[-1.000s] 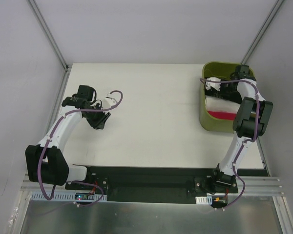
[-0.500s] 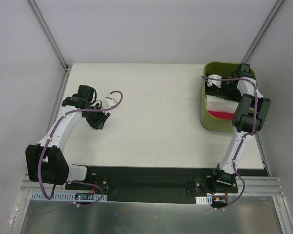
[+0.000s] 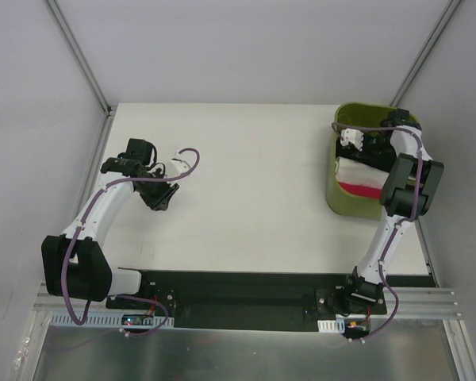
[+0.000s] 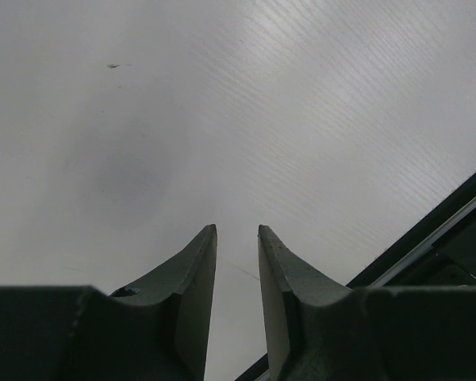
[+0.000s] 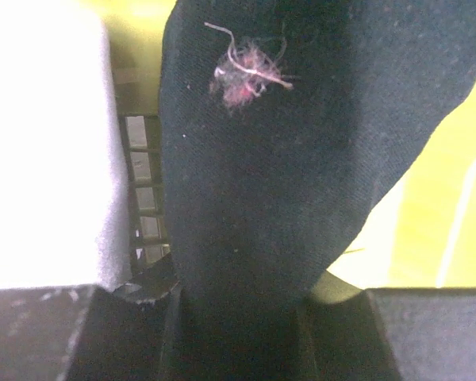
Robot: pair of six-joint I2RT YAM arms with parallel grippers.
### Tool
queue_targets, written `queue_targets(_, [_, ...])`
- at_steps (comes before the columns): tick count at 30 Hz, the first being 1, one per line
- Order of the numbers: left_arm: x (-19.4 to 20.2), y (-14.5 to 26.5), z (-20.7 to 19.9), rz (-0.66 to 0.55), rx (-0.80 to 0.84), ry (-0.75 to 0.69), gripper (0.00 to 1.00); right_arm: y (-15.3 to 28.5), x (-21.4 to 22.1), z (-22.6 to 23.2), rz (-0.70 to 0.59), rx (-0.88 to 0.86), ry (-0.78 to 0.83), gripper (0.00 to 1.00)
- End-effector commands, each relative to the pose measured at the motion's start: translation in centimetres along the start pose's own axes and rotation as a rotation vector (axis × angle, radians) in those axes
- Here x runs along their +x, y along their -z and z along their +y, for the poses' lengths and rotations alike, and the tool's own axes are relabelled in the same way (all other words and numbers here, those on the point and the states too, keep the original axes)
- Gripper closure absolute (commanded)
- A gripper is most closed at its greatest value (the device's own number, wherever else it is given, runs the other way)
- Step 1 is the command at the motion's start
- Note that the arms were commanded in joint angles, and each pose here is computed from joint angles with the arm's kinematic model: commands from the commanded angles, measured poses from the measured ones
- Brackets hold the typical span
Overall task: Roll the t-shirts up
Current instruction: Place the T-shirt in the bin.
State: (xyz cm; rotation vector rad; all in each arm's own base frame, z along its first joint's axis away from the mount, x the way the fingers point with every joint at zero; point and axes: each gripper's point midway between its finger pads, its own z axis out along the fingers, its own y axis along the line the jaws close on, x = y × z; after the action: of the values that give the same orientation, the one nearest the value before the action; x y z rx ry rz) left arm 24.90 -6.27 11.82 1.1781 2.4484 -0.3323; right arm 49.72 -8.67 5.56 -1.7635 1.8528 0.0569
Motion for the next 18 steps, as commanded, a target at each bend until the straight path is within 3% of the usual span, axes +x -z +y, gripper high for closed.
queue_targets(1, [0.4, 0.3, 0.1, 0.021, -0.001, -0.008, 0.73, 0.2, -0.4, 3.0, -0.062, -0.146, 0.5, 0.99])
queue_targets(4, [0.4, 0.2, 0.2, 0.024, 0.003, -0.008, 0.73, -0.3, 0.0, 3.7, -0.054, -0.166, 0.489, 0.99])
queue_targets(5, [0.3, 0.1, 0.2, 0.023, 0.005, -0.01, 0.73, -0.3, 0.3, 4.1, -0.038, -0.183, 0.493, 0.77])
queue_targets(7, [0.2, 0.2, 0.3, 0.018, 0.002, -0.011, 0.73, 0.0, 0.2, 4.0, -0.019, -0.185, 0.501, 0.48])
queue_targets(8, [0.1, 0.3, 0.3, 0.015, 0.001, -0.012, 0.73, 0.7, -0.1, 3.5, -0.008, -0.164, 0.483, 0.25])
queue_targets(9, [0.0, 0.3, 0.3, 0.012, 0.003, -0.013, 0.73, 1.1, -0.3, 2.8, -0.001, -0.136, 0.476, 0.09])
queue_targets(10, [-0.2, 0.3, 0.3, 0.002, 0.005, -0.016, 0.73, 1.8, -0.6, 2.1, 0.005, -0.11, 0.465, 0.04])
queue_targets(18, [-2.0, 0.2, 0.8, -0.077, 0.0, -0.05, 0.73, 10.2, -4.0, -0.4, 0.064, 0.07, 0.439, 0.04])
